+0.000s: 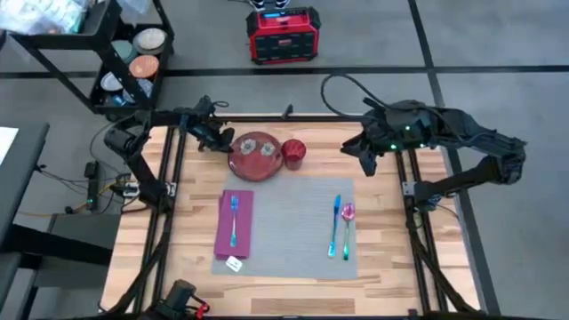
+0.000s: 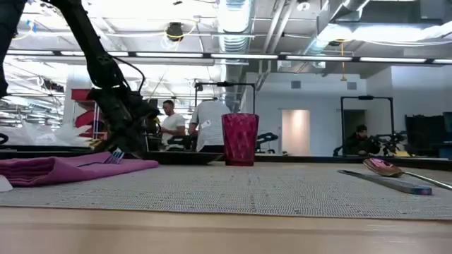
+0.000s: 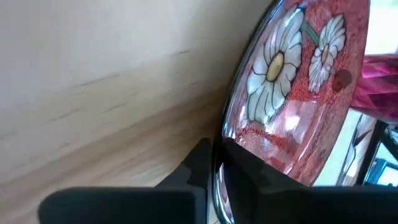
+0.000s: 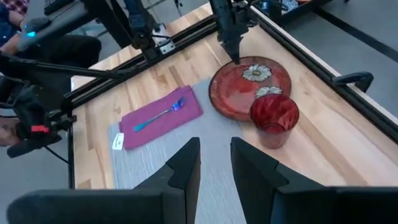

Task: Set table place
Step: Put the red plate on the center of the gray place mat

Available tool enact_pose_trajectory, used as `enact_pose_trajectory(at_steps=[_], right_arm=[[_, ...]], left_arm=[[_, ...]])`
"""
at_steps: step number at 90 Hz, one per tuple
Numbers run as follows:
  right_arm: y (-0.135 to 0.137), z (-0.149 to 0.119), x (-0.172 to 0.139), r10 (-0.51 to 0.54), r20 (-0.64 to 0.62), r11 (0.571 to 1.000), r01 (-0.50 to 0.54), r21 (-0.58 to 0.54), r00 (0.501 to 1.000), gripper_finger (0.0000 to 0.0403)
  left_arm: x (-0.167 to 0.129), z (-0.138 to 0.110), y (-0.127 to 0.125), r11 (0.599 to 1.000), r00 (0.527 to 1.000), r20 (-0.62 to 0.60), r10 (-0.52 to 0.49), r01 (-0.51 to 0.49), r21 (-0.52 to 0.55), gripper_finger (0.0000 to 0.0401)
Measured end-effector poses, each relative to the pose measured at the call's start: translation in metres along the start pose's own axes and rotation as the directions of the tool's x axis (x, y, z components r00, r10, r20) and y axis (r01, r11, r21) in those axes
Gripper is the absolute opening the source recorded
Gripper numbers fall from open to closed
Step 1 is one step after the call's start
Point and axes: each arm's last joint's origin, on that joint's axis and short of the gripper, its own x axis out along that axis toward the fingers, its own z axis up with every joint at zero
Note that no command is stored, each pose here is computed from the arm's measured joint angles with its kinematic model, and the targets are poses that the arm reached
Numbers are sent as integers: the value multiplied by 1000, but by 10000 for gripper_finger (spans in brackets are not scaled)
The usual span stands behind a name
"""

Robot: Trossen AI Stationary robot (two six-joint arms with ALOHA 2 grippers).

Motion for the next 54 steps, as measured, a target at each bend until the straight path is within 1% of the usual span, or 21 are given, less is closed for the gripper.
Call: enact_pose_trajectory(at_steps=[8, 21, 33, 54], right_arm=[[0, 0, 1, -1, -2, 1000, 1, 1, 1000, 76], [0, 0, 2, -3, -6, 1000, 3, 1, 1000, 76], [0, 0, 2, -3, -7, 1000, 3, 1, 1000, 76], [0, 0, 2, -3, -7, 1000, 3, 1, 1000, 76]], left_arm=[[-1, 2, -3, 999, 1000, 22, -20, 21, -30, 3], [-10, 2, -14, 999, 996, 79, -34, 36, -35, 1], [-23, -4, -26, 999, 993, 111, -51, 52, -11, 0], [-43, -22, -35, 999, 994, 107, -11, 16, -45, 0]])
